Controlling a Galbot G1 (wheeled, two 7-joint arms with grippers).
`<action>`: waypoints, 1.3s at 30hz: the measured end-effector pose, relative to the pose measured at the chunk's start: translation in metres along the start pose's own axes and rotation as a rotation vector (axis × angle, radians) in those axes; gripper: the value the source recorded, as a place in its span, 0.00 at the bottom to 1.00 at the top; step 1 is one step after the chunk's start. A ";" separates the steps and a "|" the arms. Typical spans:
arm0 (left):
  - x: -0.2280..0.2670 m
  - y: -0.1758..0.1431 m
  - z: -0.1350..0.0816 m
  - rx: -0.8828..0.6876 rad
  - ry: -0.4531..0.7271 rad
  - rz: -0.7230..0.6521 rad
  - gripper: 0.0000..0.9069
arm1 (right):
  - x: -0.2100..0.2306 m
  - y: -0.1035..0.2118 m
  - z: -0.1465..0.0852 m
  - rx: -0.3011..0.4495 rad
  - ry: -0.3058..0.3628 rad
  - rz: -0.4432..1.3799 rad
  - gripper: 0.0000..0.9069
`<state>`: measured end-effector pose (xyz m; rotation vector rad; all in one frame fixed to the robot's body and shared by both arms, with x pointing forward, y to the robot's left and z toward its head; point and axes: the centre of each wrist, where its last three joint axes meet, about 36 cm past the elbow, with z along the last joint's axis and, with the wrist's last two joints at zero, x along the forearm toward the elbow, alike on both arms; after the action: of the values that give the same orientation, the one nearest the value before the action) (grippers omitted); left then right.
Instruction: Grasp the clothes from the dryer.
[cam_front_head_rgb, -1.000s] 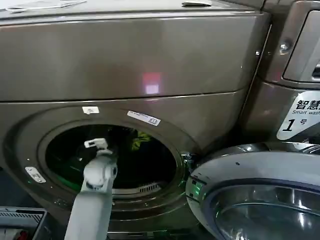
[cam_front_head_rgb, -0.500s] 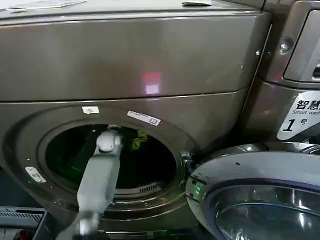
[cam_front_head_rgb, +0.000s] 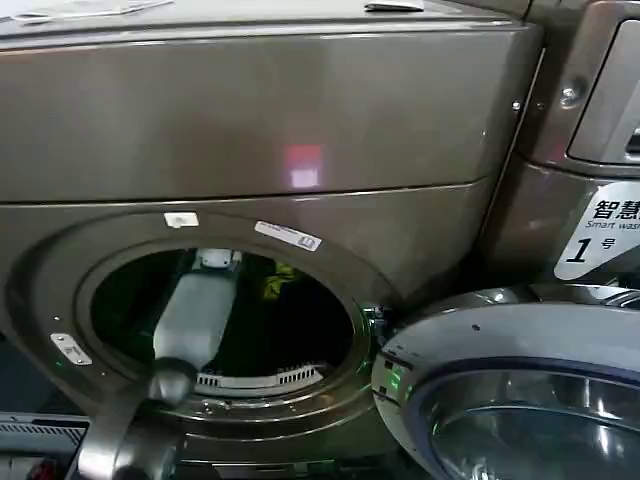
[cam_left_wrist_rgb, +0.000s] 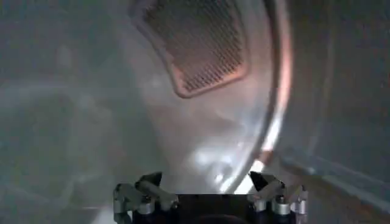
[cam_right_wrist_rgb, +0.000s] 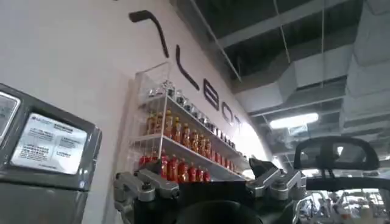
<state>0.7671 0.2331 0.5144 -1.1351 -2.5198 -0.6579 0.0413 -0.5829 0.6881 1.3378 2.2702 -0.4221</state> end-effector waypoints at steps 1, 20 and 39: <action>-0.002 0.000 0.000 -0.032 0.025 0.026 1.00 | 0.000 0.000 0.000 0.000 0.000 0.001 1.00; -0.026 0.003 -0.034 -0.487 0.520 0.291 1.00 | 0.002 -0.002 0.007 0.005 0.008 0.011 1.00; -0.053 -0.025 -0.037 -0.640 0.633 0.354 1.00 | 0.003 -0.002 0.010 0.010 0.011 0.011 1.00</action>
<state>0.7853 0.1662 0.5149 -1.2518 -1.5610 -1.4929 0.0405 -0.5866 0.6786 1.3603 2.2718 -0.4239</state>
